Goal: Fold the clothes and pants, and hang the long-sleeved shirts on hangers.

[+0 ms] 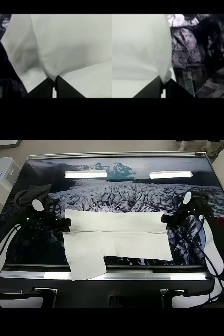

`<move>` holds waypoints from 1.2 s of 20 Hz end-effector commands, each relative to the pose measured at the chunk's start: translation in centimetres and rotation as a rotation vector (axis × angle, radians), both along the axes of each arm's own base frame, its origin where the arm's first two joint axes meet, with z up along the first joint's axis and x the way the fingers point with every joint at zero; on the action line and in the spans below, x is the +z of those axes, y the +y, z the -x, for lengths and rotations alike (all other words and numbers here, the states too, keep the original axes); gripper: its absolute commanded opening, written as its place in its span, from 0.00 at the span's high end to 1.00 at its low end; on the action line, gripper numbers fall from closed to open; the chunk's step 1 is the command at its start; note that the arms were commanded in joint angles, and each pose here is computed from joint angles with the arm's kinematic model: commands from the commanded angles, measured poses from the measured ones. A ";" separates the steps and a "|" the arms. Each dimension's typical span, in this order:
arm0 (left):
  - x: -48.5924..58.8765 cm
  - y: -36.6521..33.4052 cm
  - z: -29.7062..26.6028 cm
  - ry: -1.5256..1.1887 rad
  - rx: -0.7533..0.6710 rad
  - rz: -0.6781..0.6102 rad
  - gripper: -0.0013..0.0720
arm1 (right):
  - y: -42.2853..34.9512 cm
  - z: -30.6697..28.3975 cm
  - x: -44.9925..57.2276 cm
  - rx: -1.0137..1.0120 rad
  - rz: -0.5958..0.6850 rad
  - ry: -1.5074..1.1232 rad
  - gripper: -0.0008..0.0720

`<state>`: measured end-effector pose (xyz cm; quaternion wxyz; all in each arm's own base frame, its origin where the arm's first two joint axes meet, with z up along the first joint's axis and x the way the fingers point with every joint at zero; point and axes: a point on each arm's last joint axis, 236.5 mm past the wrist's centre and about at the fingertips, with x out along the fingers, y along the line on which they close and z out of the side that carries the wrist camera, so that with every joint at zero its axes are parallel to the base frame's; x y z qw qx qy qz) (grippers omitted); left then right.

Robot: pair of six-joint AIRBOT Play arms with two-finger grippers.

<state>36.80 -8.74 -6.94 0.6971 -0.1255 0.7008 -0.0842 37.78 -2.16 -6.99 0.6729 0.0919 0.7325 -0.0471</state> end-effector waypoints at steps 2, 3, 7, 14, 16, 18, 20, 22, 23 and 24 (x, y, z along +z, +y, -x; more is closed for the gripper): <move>-0.1 0.2 0.4 0.021 0.004 -0.001 0.83 | 0.0 0.3 -0.6 0.001 0.002 0.007 0.83; 0.1 0.4 0.9 0.044 0.003 0.000 0.34 | -0.7 0.3 0.0 0.010 0.030 0.012 0.48; 3.3 4.3 3.4 0.130 -0.010 0.023 0.09 | -6.3 0.5 5.2 -0.093 0.040 0.019 0.27; -1.6 2.8 15.3 0.197 0.047 0.143 0.27 | -8.2 9.5 3.9 -0.294 -0.144 0.134 0.28; -2.5 -0.4 17.6 0.195 0.072 0.277 0.31 | -6.9 11.0 2.8 -0.275 -0.172 0.160 0.28; -3.4 -1.9 18.8 0.216 0.107 0.328 0.31 | -6.0 11.8 2.1 -0.276 -0.204 0.187 0.28; -4.3 -2.5 19.7 0.226 0.088 0.313 0.31 | -5.2 11.9 2.0 -0.282 -0.233 0.192 0.28; -4.6 -3.2 20.0 0.221 0.048 0.300 0.31 | -4.7 11.7 2.2 -0.286 -0.259 0.187 0.28; -4.7 -3.5 19.9 0.214 0.046 0.289 0.32 | -4.6 11.7 2.2 -0.286 -0.264 0.188 0.28; -4.9 -3.6 19.6 0.203 0.052 0.277 0.40 | -4.5 11.7 2.3 -0.286 -0.266 0.189 0.28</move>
